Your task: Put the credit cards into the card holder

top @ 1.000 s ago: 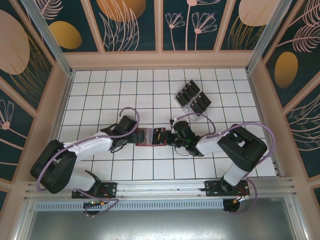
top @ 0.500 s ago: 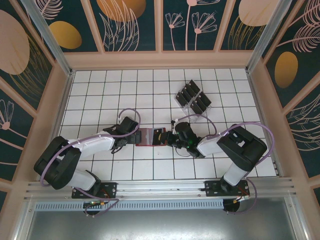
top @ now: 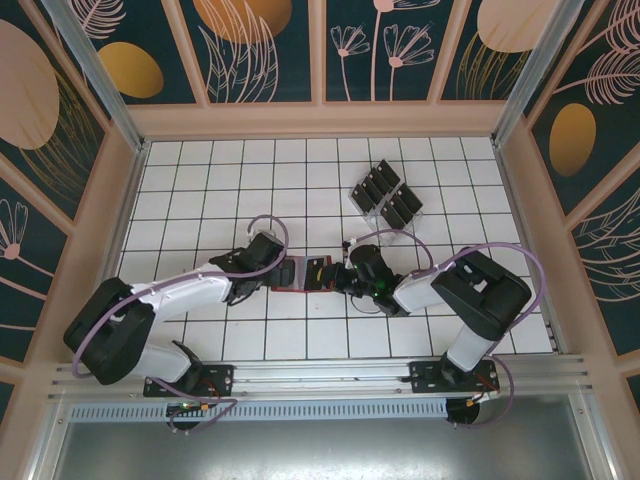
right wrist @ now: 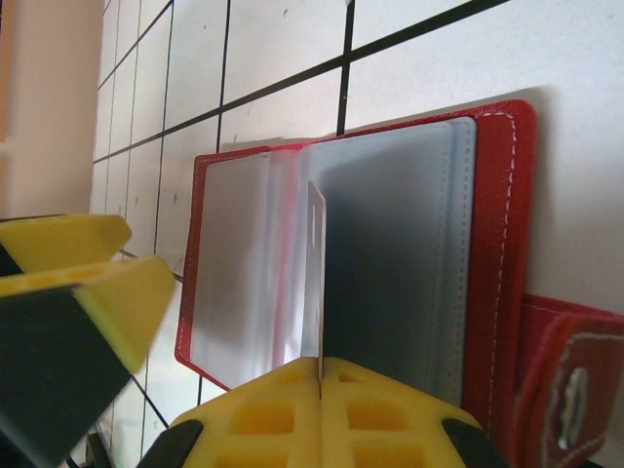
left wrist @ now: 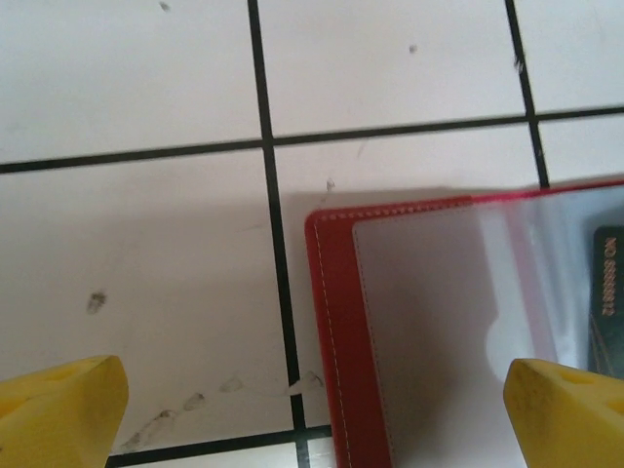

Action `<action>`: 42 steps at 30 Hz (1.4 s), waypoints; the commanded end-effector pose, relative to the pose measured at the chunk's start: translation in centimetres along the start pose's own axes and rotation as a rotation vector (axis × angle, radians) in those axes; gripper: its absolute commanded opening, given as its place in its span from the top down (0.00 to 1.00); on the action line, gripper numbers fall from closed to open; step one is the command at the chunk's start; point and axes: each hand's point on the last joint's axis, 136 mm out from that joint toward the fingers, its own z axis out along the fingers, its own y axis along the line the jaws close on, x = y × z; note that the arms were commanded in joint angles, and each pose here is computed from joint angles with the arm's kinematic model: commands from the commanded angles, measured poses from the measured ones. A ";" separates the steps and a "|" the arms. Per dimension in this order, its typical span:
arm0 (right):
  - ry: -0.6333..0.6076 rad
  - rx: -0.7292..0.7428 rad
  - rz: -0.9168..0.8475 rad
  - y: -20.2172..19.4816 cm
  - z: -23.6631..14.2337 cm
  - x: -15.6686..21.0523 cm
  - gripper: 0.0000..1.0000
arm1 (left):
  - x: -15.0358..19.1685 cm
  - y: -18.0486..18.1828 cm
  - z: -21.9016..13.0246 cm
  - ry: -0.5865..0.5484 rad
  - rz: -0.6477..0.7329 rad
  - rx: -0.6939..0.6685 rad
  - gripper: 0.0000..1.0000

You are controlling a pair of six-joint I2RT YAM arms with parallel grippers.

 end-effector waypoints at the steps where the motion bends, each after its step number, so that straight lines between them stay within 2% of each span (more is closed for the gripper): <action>1: 0.003 0.029 0.022 -1.2 0.1 0.3 1.00 | 0.7 -0.1 0.7 0.021 0.035 -0.021 0.01; 8: 0.001 0.044 0.032 -1.6 0.0 0.3 1.00 | 2.2 2.5 1.3 0.057 0.046 -0.154 0.02; 14: -0.001 0.067 0.047 -2.4 -0.1 0.5 1.00 | 2.7 3.8 1.3 0.058 0.031 -0.216 0.02; 21: -0.003 0.048 0.047 -1.9 -0.3 0.3 1.00 | 3.8 4.1 1.8 0.079 0.023 -0.217 0.02; 33: -0.062 -0.134 -0.011 3.3 -1.3 -1.8 1.00 | 3.9 4.1 1.6 0.072 0.001 -0.202 0.01; 42: -0.098 -0.175 -0.010 3.6 -0.6 -2.4 1.00 | 4.0 4.1 1.5 0.069 -0.006 -0.196 0.02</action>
